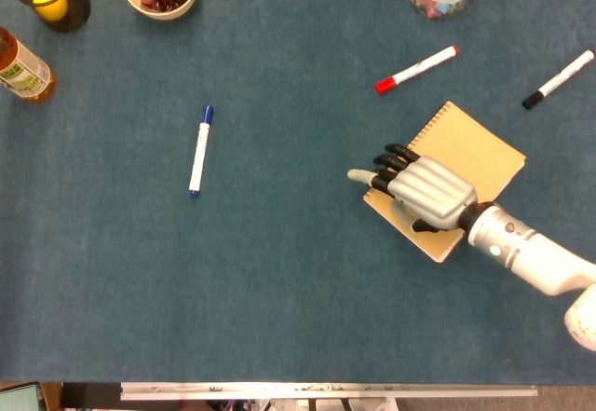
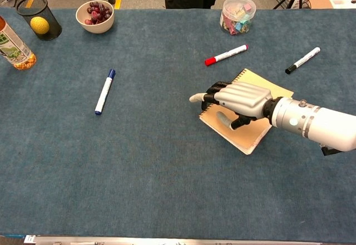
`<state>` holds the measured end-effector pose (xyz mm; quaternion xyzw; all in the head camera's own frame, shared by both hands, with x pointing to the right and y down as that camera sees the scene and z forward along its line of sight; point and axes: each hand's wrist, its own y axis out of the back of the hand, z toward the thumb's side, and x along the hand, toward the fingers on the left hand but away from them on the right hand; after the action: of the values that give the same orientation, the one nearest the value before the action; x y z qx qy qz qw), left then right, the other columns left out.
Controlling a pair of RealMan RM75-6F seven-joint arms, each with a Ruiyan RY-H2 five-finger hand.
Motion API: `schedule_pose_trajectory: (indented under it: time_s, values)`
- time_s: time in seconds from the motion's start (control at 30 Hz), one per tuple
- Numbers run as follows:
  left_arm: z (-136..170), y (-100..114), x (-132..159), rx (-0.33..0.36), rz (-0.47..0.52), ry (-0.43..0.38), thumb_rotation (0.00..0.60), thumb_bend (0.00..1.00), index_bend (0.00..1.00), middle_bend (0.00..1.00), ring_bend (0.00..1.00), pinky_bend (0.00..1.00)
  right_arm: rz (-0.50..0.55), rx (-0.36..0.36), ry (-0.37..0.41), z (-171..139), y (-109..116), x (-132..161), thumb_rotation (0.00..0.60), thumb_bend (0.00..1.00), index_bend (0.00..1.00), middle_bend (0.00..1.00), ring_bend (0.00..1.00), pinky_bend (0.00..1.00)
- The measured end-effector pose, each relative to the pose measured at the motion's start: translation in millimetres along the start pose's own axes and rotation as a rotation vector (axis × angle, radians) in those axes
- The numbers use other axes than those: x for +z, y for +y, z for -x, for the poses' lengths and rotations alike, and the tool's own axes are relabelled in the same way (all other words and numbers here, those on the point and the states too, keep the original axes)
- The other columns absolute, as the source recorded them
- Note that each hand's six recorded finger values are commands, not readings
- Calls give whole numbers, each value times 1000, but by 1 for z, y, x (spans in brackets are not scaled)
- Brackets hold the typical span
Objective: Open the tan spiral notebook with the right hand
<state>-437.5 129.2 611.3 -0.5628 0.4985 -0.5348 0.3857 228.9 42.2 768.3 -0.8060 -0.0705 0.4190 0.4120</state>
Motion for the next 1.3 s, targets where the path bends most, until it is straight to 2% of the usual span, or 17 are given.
schedule_pose_trajectory:
  time_s: [0.23,0.7,0.87,1.03,1.1,1.23,1.3]
  values:
    - [3,1,-1,2,-1,4,600,484,138,82,31,57,-23,19,9,-14,-4,-2,600,673,114,281,113,64]
    - [3,0,4,-2,0,-8,600,484,139,82,31,57,-17,31,-21,-83,-13,-20,600,665,114,285,119,64]
    - [4,1,3,-2,-2,-3,600,484,139,82,31,57,-15,-33,-60,-105,-6,-31,600,536,114,285,119,65]
    - [3,0,4,-6,-1,-8,600,484,138,82,31,57,-22,-57,-166,-134,-5,-61,600,522,114,285,119,65]
    - [2,0,5,-6,1,-11,600,483,139,82,31,57,-26,-59,-213,-141,-5,-75,600,487,114,285,119,65]
    - [2,-1,5,-10,0,-8,600,484,139,82,31,57,-52,-93,-283,-149,-1,-96,600,236,114,284,119,65]
    - [2,-2,4,-14,-1,-8,600,484,139,82,31,57,-64,-116,-324,-151,1,-108,600,170,115,276,119,65]
